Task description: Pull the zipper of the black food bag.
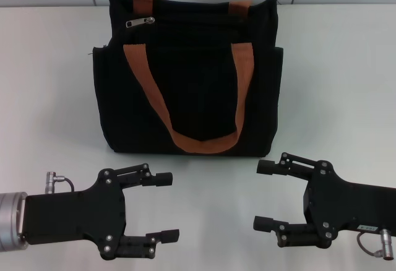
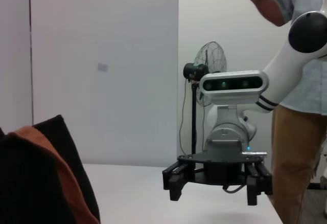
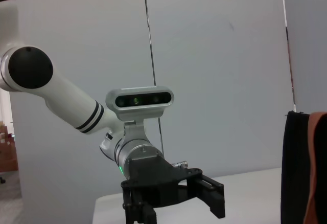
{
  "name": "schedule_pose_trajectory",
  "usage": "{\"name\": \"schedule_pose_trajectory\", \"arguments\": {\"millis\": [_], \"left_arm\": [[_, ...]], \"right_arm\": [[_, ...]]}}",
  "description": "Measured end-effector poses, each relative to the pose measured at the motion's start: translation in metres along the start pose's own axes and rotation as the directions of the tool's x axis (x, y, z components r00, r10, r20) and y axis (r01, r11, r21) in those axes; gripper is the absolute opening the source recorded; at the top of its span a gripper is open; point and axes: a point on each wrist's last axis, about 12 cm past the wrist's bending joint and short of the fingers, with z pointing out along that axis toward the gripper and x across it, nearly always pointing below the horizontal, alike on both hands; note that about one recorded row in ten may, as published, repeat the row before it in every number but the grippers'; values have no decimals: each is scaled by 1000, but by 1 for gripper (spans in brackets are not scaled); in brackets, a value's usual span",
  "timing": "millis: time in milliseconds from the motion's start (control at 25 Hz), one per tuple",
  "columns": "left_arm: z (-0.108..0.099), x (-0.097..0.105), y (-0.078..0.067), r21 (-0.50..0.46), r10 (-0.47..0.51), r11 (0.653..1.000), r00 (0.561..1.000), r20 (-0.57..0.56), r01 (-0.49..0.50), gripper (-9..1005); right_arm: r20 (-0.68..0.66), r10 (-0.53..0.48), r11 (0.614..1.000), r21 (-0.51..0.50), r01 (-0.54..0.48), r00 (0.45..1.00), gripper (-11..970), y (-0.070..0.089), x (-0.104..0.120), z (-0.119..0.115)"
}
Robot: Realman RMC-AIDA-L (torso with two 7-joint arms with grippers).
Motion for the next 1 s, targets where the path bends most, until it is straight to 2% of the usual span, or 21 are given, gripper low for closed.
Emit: {"name": "schedule_pose_trajectory", "arguments": {"millis": [480,520,560,680,760,800,880,1000], "left_arm": [[2,0,1,-9,2,1000,1000,6,-1,783],[2,0,1,-20,4,1000,1000,12,-3,782],[-3,-2,4,-104,29,994,998,52,-23,781],[-7,-3,6,-153,41,988,996,74,-29,778],[-26,-5,13,-382,69,924,980,186,7,776],[-26,-5,13,-382,69,924,980,186,7,775],[-39,-5,16,-510,93,859,968,234,41,773],[-53,-5,21,-631,128,772,955,269,75,770]], "right_arm": [[-18,21,1000,13,-21,1000,836,0,6,4],[-19,21,1000,14,-21,1000,836,0,6,4],[-20,22,1000,15,-22,1000,836,1,6,4],[-19,23,1000,17,-23,1000,835,1,6,4],[-12,33,999,21,-33,999,836,2,7,4],[-12,33,999,21,-33,999,837,2,7,4],[-11,40,999,26,-40,999,837,3,9,5],[-10,46,999,29,-46,999,836,4,10,6]]}}
